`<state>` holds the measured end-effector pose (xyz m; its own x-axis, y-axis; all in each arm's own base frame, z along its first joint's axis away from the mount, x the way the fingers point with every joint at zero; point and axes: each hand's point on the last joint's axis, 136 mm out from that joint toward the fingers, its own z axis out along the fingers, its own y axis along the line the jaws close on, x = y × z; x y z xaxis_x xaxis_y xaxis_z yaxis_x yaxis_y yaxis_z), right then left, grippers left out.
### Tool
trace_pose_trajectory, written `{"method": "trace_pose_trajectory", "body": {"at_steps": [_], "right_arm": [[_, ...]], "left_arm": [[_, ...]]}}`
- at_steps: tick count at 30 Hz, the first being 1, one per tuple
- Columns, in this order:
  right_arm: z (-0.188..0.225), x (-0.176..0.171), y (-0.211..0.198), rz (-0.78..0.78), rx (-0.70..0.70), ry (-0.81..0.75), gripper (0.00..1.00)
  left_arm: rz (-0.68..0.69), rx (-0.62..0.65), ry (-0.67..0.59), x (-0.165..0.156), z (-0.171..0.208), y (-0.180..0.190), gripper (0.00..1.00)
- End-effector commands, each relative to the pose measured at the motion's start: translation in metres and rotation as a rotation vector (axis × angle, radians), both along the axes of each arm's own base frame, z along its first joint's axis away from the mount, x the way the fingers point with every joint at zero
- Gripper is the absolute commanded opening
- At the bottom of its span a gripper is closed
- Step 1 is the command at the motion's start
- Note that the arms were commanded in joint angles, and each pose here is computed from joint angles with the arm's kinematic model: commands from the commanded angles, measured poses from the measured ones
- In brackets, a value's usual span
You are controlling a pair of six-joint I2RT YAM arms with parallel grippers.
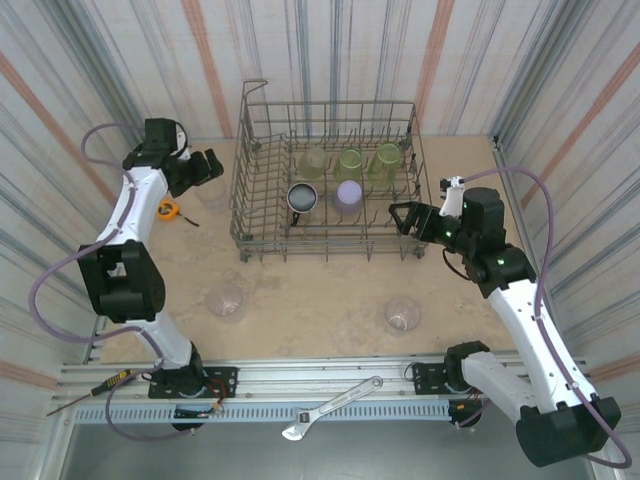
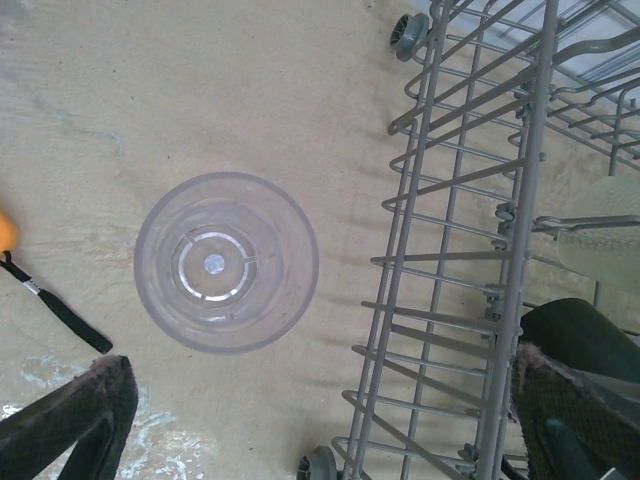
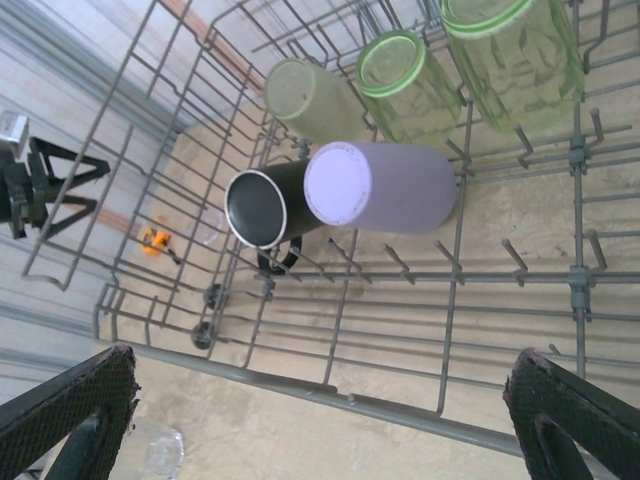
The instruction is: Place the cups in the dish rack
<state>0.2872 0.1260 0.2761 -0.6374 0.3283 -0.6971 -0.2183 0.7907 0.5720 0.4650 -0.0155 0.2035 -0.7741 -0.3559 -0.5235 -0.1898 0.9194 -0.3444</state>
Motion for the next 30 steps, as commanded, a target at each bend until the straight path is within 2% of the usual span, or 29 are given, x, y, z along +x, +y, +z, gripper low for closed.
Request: {"method": "trace_pose_trajectory", "body": {"at_steps": [1,13,20,30], "right_arm": [[-0.001,0.001,-0.004,-0.013,-0.012,-0.016,0.99],[-0.001,-0.004,-0.007,-0.016,-0.017,-0.010,0.99],[0.005,-0.010,-0.016,-0.038,-0.033,-0.028,0.99],[0.005,-0.013,-0.019,-0.049,-0.023,-0.012,0.99]], "left_arm": [[-0.001,0.045,0.020,0.005,-0.001,-0.003,0.99],[0.052,0.080,0.100,0.024,-0.031,-0.004,0.97],[0.053,0.153,0.128,0.031,-0.047,-0.010,0.94],[0.054,0.160,0.180,0.041,-0.069,-0.010,0.73]]}}
